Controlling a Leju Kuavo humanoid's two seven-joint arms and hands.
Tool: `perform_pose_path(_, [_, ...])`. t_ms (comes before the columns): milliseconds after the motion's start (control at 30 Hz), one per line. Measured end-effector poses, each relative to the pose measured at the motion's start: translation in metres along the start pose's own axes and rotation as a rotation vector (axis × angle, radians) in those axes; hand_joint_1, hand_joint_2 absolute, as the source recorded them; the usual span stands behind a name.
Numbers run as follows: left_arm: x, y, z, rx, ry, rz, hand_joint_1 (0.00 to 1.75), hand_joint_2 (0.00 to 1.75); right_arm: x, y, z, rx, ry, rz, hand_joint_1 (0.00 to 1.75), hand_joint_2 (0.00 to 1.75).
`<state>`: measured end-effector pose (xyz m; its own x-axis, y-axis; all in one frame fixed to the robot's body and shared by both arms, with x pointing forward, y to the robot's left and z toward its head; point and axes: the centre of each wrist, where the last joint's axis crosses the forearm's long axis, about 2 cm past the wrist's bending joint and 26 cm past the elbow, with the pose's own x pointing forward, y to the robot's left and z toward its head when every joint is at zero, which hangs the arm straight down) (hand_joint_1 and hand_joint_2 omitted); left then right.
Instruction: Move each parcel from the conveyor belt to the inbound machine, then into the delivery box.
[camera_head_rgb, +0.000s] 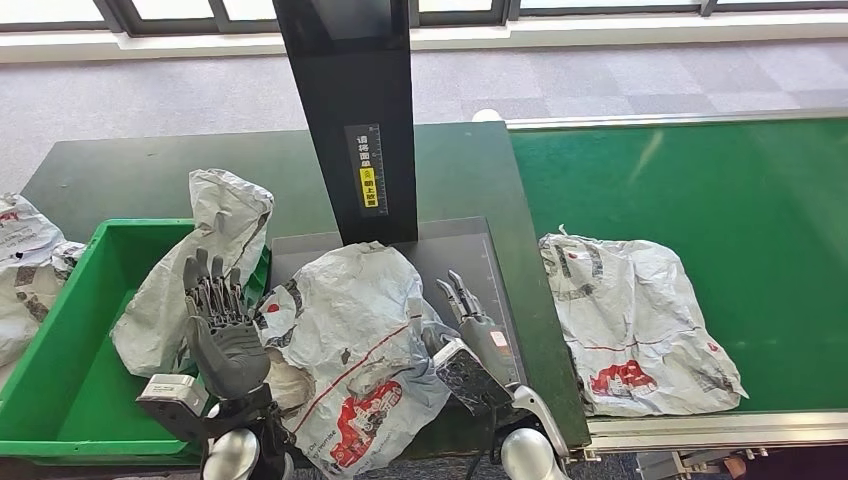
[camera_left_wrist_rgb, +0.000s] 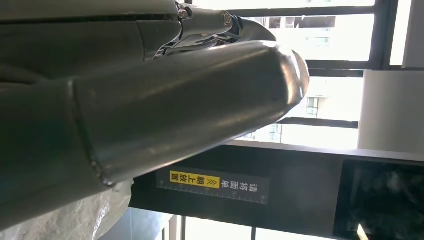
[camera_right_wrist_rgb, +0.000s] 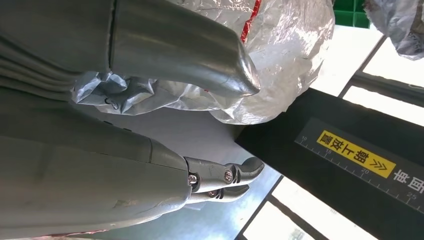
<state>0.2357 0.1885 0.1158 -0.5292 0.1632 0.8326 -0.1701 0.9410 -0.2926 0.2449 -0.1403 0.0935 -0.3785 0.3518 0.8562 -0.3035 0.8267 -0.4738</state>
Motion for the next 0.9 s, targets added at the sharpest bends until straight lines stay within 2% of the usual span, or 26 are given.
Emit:
perform_pose_path(133, [0.001, 0.001, 0.0, -0.002, -0.009, -0.007, 0.0, 0.0, -0.001, -0.005, 0.004, -0.07, 0.077, 0.125, 0.0, 0.0])
perform_pose_path(233, [0.004, 0.001, 0.0, -0.004, -0.021, -0.017, 0.0, 0.0, -0.001, -0.013, 0.011, -0.182, 0.162, 0.287, 0.0, 0.0])
perform_pose_path(300, [0.005, 0.001, -0.001, -0.007, -0.029, -0.024, 0.0, 0.0, -0.001, -0.021, 0.017, -0.282, 0.169, 0.343, 0.0, 0.0])
perform_pose_path(433, [0.008, -0.004, -0.002, -0.09, -0.088, -0.105, 0.0, 1.75, 0.008, -0.038, 0.029, -0.514, 0.034, 0.372, 0.0, 0.0])
perform_pose_path(533, [0.014, -0.015, -0.001, -0.259, -0.194, -0.299, 0.0, 1.75, 0.021, -0.047, 0.038, -0.674, -0.122, 0.355, 0.0, 0.0])
perform_pose_path(633, [0.018, -0.024, 0.009, -0.453, -0.289, -0.523, 0.0, 1.75, 0.029, -0.053, 0.046, -0.77, -0.219, 0.327, 0.0, 0.0])
perform_pose_path(800, [0.016, -0.035, 0.024, -0.656, -0.281, -0.826, 0.0, 1.75, 0.035, -0.056, 0.056, -0.802, -0.289, 0.283, 0.0, 0.0])
perform_pose_path(900, [0.012, -0.04, 0.033, -0.734, -0.258, -0.92, 0.0, 1.75, 0.035, -0.056, 0.056, -0.792, -0.306, 0.262, 0.0, 0.0])
